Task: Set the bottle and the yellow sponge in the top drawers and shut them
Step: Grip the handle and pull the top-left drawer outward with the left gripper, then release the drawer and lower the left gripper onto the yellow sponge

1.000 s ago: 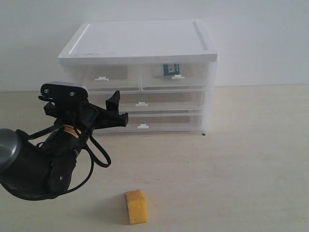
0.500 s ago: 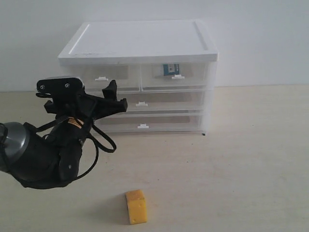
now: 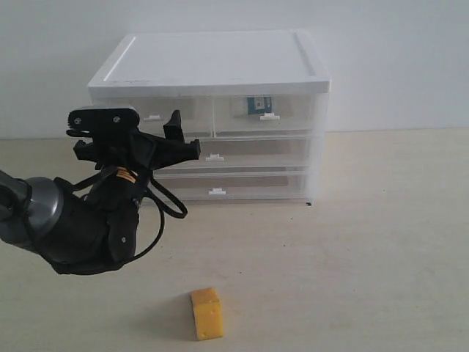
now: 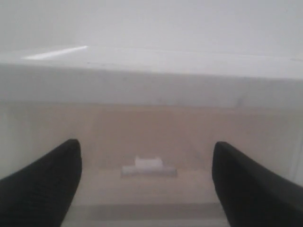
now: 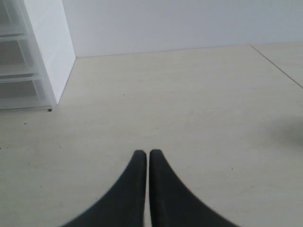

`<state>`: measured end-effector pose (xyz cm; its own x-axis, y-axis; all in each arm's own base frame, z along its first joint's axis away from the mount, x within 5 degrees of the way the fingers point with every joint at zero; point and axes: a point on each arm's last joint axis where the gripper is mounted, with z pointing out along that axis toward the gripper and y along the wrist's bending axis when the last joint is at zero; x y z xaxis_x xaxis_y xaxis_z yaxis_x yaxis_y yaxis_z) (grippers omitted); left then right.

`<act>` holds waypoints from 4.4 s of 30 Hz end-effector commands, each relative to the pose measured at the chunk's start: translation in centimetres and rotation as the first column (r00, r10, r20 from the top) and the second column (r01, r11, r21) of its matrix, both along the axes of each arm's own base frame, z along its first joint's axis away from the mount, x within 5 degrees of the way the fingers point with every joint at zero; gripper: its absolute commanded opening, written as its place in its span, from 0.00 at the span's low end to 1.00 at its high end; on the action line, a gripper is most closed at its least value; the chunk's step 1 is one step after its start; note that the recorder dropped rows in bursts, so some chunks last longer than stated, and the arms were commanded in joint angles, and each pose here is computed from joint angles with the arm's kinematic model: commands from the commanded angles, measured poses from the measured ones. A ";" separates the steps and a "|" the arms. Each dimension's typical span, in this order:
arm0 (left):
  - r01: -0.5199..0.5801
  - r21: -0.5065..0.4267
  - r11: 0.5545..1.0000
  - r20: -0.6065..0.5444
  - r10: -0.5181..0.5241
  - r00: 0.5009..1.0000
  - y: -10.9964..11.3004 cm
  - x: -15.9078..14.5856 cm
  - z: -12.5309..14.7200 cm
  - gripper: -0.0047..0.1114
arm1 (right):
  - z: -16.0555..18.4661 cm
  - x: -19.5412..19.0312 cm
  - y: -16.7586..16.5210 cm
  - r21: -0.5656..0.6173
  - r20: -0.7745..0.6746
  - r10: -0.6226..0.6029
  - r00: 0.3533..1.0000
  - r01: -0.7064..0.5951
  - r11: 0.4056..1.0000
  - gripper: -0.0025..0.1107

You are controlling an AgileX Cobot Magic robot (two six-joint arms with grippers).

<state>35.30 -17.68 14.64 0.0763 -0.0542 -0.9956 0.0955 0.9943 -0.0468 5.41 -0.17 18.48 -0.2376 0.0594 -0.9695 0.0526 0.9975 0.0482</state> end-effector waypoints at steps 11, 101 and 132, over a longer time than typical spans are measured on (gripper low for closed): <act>-0.009 0.053 0.999 -0.004 0.009 1.000 0.1 0.4 -0.9 0.65 | -0.1 0.0 0.0 -0.005 0.005 -0.002 1.000 0.002 1.000 0.02; 0.477 0.257 0.840 -0.452 -0.332 0.828 0.2 -17.6 4.6 0.35 | -0.1 0.0 0.0 -0.006 0.007 -0.002 1.000 0.002 1.000 0.02; 0.866 -0.113 0.487 -0.947 -0.316 0.054 -7.4 -18.8 6.2 0.08 | -0.1 0.0 0.0 -0.006 0.007 -0.002 1.000 0.002 1.000 0.02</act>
